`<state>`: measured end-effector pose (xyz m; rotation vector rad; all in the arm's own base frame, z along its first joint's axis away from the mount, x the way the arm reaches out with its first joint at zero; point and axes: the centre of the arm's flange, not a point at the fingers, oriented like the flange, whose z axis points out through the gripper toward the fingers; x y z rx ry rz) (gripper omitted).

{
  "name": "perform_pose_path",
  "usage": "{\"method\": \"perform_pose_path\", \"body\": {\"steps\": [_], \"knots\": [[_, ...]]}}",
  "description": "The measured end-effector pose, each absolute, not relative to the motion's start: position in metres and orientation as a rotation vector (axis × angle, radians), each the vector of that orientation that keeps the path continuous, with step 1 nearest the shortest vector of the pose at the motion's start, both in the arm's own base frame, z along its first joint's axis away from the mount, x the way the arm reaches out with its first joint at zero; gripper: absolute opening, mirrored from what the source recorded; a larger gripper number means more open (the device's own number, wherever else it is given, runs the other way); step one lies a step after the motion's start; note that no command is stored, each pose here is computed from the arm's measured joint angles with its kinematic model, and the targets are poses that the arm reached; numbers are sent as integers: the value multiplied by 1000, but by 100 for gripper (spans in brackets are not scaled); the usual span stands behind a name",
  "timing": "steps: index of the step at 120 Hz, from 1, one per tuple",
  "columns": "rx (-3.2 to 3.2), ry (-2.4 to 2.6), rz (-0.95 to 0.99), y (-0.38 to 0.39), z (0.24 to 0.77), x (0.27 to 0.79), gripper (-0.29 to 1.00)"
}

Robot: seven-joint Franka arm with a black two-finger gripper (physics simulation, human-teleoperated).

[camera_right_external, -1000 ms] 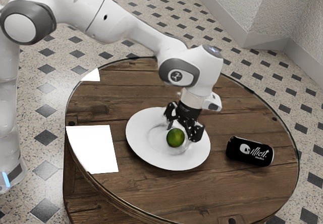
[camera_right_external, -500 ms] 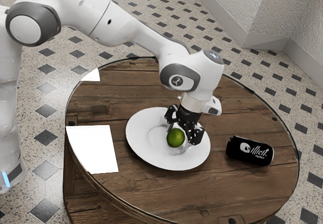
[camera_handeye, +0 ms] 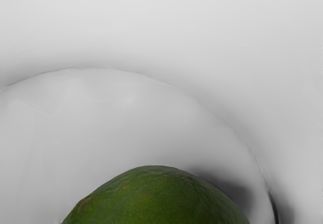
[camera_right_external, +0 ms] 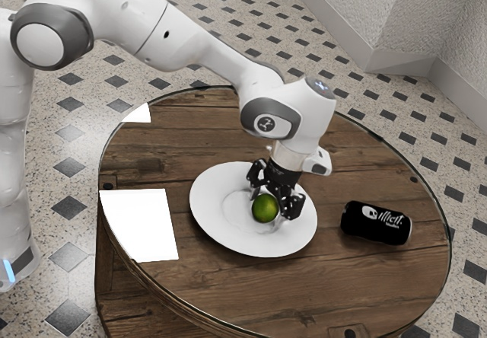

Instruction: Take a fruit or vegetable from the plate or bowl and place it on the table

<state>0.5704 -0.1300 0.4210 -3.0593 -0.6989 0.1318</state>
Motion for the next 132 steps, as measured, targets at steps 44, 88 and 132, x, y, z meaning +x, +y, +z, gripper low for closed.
{"method": "perform_pose_path", "body": {"steps": [44, 88, 132], "knots": [[-3075, -692, 83, -130, 466, 581, 37], [-3352, -127, 139, -347, 514, 563, 37], [-3394, -134, -36, -352, 533, 567, 65]]}}
